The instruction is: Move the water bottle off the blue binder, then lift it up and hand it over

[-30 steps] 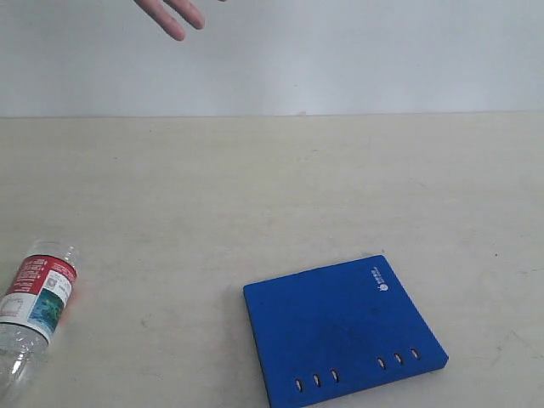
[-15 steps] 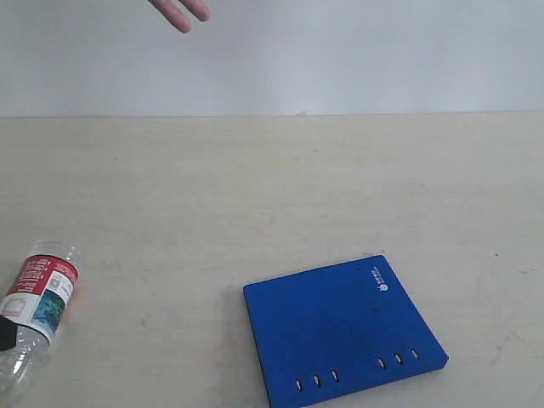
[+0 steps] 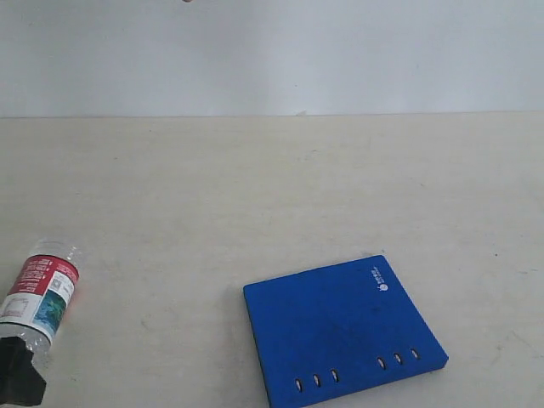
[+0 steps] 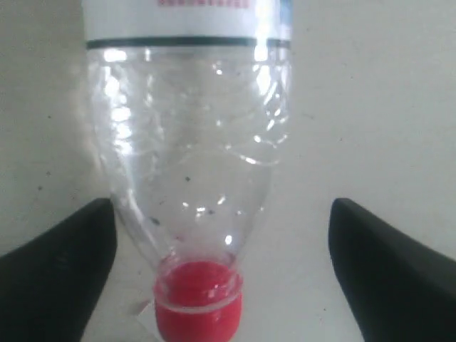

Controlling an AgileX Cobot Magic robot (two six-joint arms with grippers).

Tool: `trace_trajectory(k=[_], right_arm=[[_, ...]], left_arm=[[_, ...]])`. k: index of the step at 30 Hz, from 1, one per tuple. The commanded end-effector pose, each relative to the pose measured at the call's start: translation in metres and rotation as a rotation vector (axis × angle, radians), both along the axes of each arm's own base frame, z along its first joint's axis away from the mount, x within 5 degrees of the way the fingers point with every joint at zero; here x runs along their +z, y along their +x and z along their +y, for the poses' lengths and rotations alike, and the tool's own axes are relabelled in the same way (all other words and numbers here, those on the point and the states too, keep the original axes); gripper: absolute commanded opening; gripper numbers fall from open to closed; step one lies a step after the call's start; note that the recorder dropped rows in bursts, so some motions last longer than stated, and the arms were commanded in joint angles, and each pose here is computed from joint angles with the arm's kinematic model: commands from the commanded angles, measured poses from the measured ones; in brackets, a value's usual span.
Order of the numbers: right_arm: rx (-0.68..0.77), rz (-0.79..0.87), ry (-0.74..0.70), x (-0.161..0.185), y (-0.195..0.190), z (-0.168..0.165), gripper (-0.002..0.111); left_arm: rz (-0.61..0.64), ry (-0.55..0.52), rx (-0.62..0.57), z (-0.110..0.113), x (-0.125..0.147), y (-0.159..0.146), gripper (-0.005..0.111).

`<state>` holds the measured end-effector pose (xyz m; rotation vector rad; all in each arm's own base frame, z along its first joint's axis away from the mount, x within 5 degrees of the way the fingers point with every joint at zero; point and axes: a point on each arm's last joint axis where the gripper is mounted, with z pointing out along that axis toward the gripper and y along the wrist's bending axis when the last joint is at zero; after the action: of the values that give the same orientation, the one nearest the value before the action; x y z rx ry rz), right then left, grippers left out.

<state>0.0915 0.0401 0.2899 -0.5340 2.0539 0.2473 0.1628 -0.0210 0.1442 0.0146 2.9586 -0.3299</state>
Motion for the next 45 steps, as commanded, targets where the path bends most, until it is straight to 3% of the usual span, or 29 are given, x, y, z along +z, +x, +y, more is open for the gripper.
trace_trajectory(k=[1,4,7,13,17,19,21,23,24,27,36,41,45], right_arm=[[-0.005,-0.026,-0.010,0.001,0.000,-0.001,0.000],[-0.005,-0.026,-0.010,0.001,0.000,-0.001,0.000],[-0.005,-0.026,-0.010,0.001,0.000,-0.001,0.000],[-0.005,-0.025,-0.010,0.001,0.000,-0.001,0.000],[0.029,0.082,0.064,-0.004,-0.003,0.005,0.000],[0.061,0.200,0.215,-0.007,0.004,0.018,0.005],[0.134,0.288,0.393,-0.007,0.016,0.036,0.017],[0.203,0.355,0.487,-0.013,0.035,0.049,0.034],[0.231,0.415,0.506,-0.022,0.047,0.056,0.043],[0.241,0.523,0.503,-0.043,0.065,0.063,0.051],[0.322,0.659,0.543,-0.088,0.095,0.094,0.051],[0.417,0.634,0.382,-0.102,0.107,0.148,0.051],[0.428,0.586,0.316,-0.103,0.117,0.175,0.051]], left_arm=[[-0.051,-0.089,0.014,-0.008,-0.009,0.020,0.076],[-0.088,-0.180,-0.002,-0.016,-0.008,0.032,0.076],[-0.157,-0.297,-0.097,-0.027,-0.003,0.042,0.076],[-0.158,-0.286,-0.012,-0.025,-0.004,0.045,0.071],[-0.180,-0.311,0.021,-0.026,-0.003,0.048,0.071],[-0.229,-0.369,0.075,-0.029,0.002,0.054,0.071],[-0.312,-0.467,0.137,-0.033,0.010,0.062,0.071],[-0.398,-0.533,0.121,-0.036,0.017,0.067,0.071],[-0.424,-0.535,0.070,-0.038,0.019,0.068,0.071],[-0.419,-0.538,0.065,-0.038,0.017,0.068,0.071],[-0.364,-0.553,0.072,-0.040,0.006,0.070,0.071],[-0.434,-0.450,0.010,-0.034,0.008,0.071,0.050],[-0.562,-0.396,-0.086,-0.033,0.030,0.066,0.030]])
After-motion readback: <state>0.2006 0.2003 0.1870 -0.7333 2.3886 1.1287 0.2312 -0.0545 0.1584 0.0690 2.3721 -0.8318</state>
